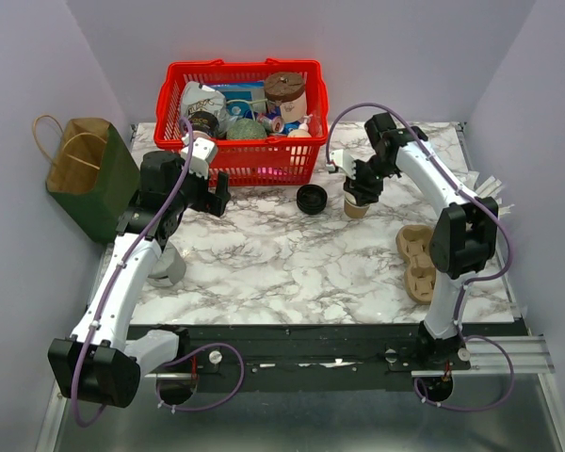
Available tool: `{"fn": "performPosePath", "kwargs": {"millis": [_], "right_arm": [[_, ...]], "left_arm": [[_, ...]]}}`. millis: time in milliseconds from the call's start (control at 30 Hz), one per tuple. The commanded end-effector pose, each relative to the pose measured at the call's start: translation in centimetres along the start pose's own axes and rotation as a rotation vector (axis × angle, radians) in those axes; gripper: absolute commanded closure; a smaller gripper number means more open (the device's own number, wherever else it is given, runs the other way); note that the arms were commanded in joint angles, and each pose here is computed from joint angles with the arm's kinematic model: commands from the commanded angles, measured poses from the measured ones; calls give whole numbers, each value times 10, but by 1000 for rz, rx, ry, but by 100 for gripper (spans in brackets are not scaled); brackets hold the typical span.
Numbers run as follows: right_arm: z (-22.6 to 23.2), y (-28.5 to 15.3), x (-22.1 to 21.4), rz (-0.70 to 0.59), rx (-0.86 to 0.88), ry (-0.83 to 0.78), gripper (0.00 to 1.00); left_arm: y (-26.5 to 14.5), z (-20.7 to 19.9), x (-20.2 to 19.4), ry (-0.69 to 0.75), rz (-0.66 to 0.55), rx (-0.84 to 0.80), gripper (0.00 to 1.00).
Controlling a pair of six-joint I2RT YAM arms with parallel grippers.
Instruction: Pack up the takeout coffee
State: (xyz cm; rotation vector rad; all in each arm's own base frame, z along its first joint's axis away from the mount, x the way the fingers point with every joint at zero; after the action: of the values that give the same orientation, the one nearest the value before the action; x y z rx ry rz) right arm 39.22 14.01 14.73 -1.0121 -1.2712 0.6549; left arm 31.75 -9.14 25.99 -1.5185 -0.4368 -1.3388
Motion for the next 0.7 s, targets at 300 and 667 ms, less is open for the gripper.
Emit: {"fn": "performPosePath", "kwargs": {"millis": [300, 667], "right_arm": [[4, 15, -13, 71, 33, -3, 54], [2, 14, -13, 80, 29, 3, 68]], "left_arm": [[5, -3, 1, -10, -17, -16, 2], [7, -2, 0, -19, -16, -15, 2]]}}
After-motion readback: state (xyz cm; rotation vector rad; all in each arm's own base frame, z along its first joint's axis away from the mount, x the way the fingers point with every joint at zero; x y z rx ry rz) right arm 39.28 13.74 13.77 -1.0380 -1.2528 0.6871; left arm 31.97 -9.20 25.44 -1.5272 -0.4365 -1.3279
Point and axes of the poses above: each gripper's point midway between its finger pads, its own y axis out along the fingers, its own z axis along the line the jaws close on, x = y × z, the point moved 2 cm from there along -y, back along the fingers, and after that the axes turned 10 degrees about y, right-handed, at the moved point
